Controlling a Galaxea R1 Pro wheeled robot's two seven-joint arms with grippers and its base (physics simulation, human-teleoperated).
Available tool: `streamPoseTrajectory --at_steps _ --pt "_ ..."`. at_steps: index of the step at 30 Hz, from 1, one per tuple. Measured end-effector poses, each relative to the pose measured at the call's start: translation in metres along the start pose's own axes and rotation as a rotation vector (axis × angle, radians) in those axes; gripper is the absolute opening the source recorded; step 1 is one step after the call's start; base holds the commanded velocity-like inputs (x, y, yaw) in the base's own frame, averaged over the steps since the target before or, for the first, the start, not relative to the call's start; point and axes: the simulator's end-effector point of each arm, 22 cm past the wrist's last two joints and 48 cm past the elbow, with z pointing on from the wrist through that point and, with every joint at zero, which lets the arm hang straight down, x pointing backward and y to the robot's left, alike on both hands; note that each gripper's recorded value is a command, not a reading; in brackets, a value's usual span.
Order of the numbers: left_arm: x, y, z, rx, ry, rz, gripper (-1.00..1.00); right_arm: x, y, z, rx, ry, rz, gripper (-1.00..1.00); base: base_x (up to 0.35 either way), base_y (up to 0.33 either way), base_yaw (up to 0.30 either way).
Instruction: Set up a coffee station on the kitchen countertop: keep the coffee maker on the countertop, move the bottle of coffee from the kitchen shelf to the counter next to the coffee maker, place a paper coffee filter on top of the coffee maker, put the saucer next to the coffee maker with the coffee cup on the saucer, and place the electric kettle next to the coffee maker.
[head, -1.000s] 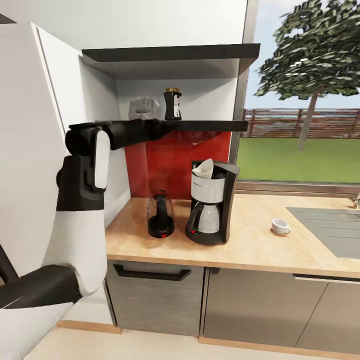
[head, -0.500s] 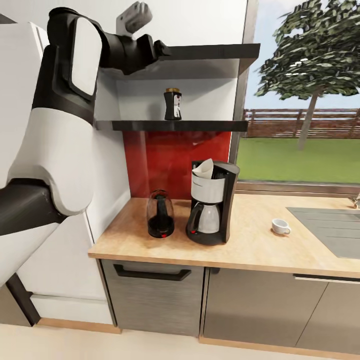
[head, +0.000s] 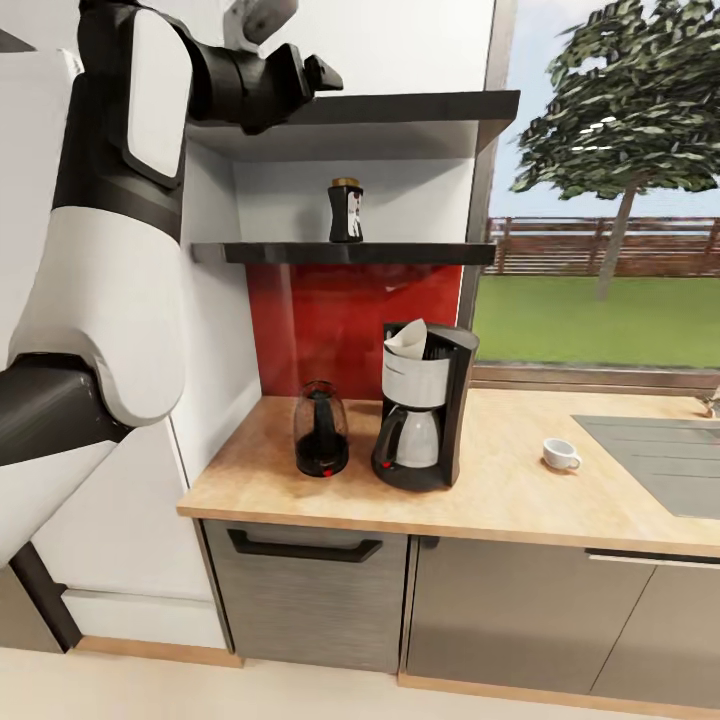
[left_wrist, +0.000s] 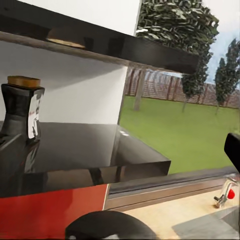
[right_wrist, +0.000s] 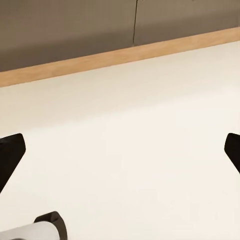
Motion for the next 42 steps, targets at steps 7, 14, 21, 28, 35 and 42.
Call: streamPoseTrajectory --at_steps 7,14,21,28,35,42 --pt "0.005 0.002 0.006 -0.006 0.029 -0.012 1.00 -0.003 -0.001 -0.006 0.000 0.000 0.000 1.00 0.000 0.000 0.000" --pt "0.001 0.001 0.006 -0.007 0.035 -0.016 1.00 -0.006 -0.001 -0.012 0.000 0.000 0.000 1.00 0.000 0.000 0.000" --pt "0.013 0.006 0.014 -0.017 0.080 -0.033 1.00 -0.008 -0.002 -0.018 0.000 0.001 0.000 1.00 0.000 0.000 0.000" --pt "0.042 0.019 0.030 -0.040 0.153 -0.070 1.00 -0.011 -0.004 -0.024 0.004 -0.002 0.001 1.00 0.000 0.000 0.000" --pt "0.062 0.031 0.043 -0.065 0.175 -0.095 1.00 -0.015 -0.035 -0.042 0.112 -0.057 0.114 1.00 0.000 0.000 0.000" --pt "0.058 0.034 0.046 -0.074 0.151 -0.096 1.00 -0.008 -0.065 -0.071 0.216 -0.107 0.178 1.00 0.000 0.000 0.000"
